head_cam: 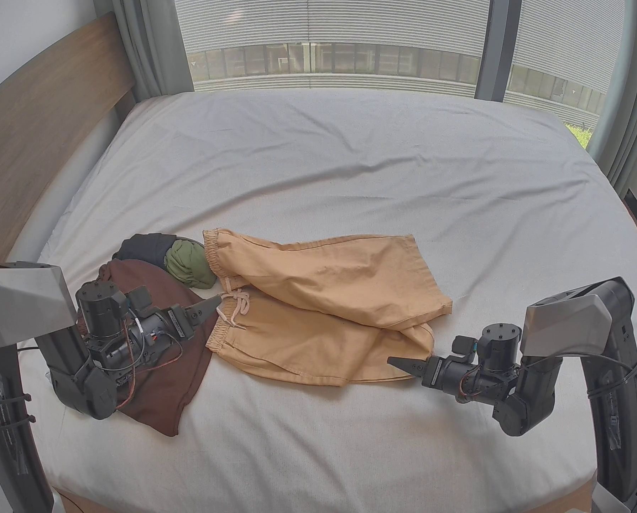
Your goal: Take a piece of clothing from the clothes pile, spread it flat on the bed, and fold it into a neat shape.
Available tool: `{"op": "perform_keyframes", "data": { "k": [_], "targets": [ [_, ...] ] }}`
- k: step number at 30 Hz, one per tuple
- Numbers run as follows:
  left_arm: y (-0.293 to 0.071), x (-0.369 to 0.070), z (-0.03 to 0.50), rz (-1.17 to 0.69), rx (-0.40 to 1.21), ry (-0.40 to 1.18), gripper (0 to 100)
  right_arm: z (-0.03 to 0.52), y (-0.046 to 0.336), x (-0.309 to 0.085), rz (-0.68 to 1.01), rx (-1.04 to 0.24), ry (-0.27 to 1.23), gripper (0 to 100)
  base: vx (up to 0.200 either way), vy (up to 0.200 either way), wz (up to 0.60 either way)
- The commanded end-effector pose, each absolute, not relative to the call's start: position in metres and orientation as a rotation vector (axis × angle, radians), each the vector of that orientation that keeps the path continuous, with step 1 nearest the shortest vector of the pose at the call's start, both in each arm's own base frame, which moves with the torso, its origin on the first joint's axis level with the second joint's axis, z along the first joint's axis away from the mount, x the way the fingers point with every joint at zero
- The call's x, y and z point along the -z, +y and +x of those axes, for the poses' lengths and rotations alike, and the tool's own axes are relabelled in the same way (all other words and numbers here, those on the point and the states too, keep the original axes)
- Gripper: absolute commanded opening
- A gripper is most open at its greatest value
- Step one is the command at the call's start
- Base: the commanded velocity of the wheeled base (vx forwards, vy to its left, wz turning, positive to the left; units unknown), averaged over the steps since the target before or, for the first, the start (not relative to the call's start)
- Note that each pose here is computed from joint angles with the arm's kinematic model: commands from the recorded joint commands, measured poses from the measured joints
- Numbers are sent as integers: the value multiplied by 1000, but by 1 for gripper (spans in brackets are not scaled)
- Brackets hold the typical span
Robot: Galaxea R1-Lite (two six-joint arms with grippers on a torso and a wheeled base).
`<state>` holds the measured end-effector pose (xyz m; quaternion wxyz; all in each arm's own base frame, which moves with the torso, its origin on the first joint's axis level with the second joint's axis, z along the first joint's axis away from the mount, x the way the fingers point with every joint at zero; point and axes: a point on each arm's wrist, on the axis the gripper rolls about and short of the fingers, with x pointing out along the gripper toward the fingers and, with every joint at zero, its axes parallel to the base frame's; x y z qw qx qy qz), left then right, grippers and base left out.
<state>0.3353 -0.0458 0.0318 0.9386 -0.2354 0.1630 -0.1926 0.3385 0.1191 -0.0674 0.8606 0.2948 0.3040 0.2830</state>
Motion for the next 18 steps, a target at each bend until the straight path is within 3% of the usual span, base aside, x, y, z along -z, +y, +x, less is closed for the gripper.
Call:
{"op": "perform_keyframes", "data": {
  "k": [1,13,18],
  "targets": [
    [-46,-31,335,-481,393,334,100,338,120,77,619,-585,659,0,0,0,0],
    [-46,-29,336,-483,392,339,100,339,114,73,622,-571,646,0,0,0,0],
    [-46,-28,336,-484,391,342,100,340,91,59,633,-515,629,0,0,0,0]
  ]
}}
